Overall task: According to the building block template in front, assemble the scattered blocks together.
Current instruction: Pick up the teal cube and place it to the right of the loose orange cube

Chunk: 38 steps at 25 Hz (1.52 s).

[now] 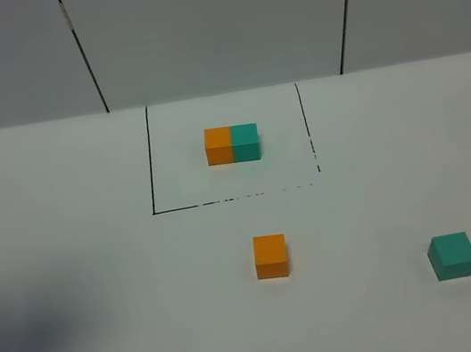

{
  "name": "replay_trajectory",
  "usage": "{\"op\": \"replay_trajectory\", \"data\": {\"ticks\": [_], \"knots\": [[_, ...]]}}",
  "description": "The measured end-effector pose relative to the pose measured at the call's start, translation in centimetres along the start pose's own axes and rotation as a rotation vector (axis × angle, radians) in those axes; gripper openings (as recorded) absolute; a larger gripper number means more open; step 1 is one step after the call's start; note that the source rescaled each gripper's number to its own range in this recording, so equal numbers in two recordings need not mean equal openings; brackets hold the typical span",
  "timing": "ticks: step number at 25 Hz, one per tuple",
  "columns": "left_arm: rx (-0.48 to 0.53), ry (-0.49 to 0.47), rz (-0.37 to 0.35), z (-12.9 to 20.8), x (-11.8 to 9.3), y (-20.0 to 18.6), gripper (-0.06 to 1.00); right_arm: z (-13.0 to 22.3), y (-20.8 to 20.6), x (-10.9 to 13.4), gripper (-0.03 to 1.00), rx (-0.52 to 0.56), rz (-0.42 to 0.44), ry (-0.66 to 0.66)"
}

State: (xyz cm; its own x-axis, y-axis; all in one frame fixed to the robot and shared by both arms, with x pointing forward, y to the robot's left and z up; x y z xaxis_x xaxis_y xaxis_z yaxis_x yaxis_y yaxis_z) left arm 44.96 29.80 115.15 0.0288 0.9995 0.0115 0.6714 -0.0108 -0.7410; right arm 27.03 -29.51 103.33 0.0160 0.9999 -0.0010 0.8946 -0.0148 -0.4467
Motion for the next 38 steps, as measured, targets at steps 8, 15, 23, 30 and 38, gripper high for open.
{"op": "replay_trajectory", "data": {"ticks": [8,15,23,30,38], "knots": [[-0.117,0.011,0.017,7.8,-0.5,-4.6,0.93,0.0,0.0,0.0,0.83,0.000,0.000,-0.001],[-0.153,-0.024,0.017,14.4,-0.4,-4.1,0.92,0.0,0.0,0.0,0.83,0.000,0.000,-0.001],[-0.192,-0.133,0.010,19.5,-0.1,-5.0,0.91,0.0,0.0,0.0,0.83,0.000,0.000,-0.001],[-0.164,-0.152,-0.012,20.5,0.2,-4.8,0.91,0.0,0.0,0.0,0.82,0.000,0.000,-0.001],[-0.096,-0.189,-0.015,21.7,0.1,-2.6,0.88,0.0,0.0,0.0,0.82,0.000,0.000,-0.001]]}}
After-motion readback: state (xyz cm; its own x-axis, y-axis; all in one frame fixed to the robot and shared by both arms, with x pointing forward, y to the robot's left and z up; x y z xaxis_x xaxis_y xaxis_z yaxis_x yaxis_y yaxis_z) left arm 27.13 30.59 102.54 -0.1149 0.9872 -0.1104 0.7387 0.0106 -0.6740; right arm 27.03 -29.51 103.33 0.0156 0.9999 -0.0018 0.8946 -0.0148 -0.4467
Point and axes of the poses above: a point on each arm's last joint axis where the gripper is mounted, y pointing out along that axis toward the gripper, x along the wrist's bending axis when the last joint is at zero, z = x × y, the point moved 4 cm from there along y, pointing out along that axis toward the gripper, and after that the axes turned 9 degrees about -y, right-handed, at the moved point
